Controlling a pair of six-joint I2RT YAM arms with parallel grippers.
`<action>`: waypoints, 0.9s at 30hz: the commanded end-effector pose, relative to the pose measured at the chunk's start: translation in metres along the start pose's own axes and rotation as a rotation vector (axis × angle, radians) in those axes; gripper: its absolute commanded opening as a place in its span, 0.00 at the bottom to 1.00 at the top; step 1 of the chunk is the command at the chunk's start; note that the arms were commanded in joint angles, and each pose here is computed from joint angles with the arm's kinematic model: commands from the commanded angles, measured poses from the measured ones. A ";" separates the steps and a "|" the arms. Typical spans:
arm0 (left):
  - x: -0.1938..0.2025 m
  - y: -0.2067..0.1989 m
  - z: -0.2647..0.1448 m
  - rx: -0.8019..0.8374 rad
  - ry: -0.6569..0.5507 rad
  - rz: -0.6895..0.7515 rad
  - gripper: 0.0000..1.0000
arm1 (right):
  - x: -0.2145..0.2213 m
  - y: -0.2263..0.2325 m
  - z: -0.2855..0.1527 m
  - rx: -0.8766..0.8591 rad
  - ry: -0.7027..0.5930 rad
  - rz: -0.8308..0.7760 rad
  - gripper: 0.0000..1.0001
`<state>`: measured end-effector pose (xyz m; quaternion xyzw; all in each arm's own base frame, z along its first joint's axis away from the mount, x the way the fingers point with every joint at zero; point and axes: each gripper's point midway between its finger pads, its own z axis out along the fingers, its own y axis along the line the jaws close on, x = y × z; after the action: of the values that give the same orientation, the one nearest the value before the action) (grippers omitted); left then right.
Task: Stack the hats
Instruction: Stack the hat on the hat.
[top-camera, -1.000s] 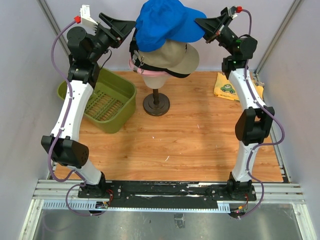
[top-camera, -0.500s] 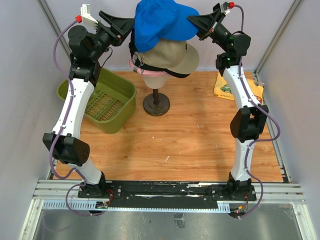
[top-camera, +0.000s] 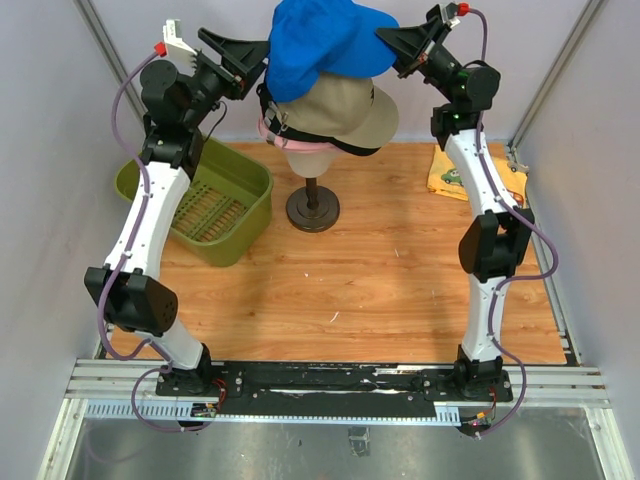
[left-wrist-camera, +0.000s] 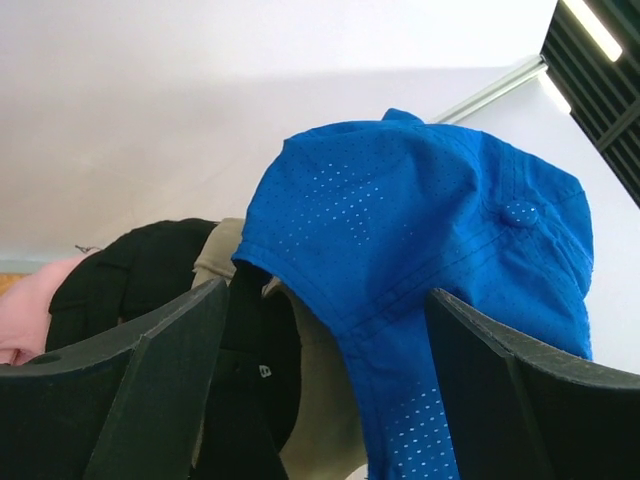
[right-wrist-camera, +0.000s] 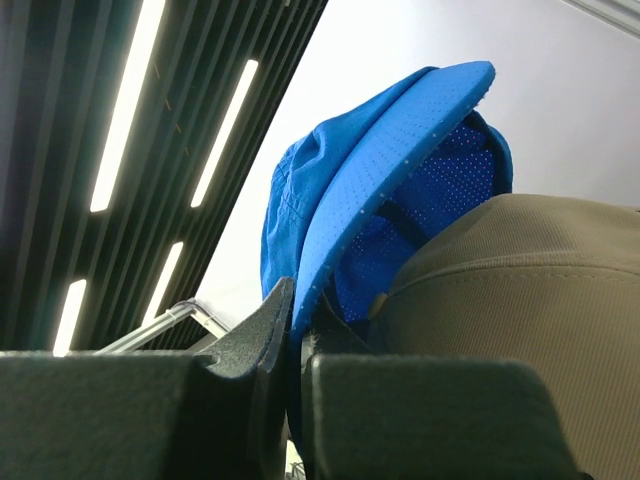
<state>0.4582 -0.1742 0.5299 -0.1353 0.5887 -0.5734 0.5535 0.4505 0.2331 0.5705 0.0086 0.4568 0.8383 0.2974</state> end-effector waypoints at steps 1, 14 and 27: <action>-0.012 -0.031 -0.010 0.099 -0.080 -0.018 0.84 | 0.016 0.016 0.013 -0.069 0.027 -0.002 0.01; -0.036 -0.070 -0.023 0.190 -0.189 -0.063 0.82 | 0.021 0.013 0.015 -0.079 0.034 0.015 0.01; -0.056 -0.052 -0.018 0.129 -0.242 -0.013 0.60 | 0.011 0.015 0.003 -0.070 0.010 0.015 0.01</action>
<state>0.4449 -0.1449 0.5703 -0.1868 0.5021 -0.6011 0.5930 0.4505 0.2499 0.5638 0.0105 0.4534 0.8462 0.2799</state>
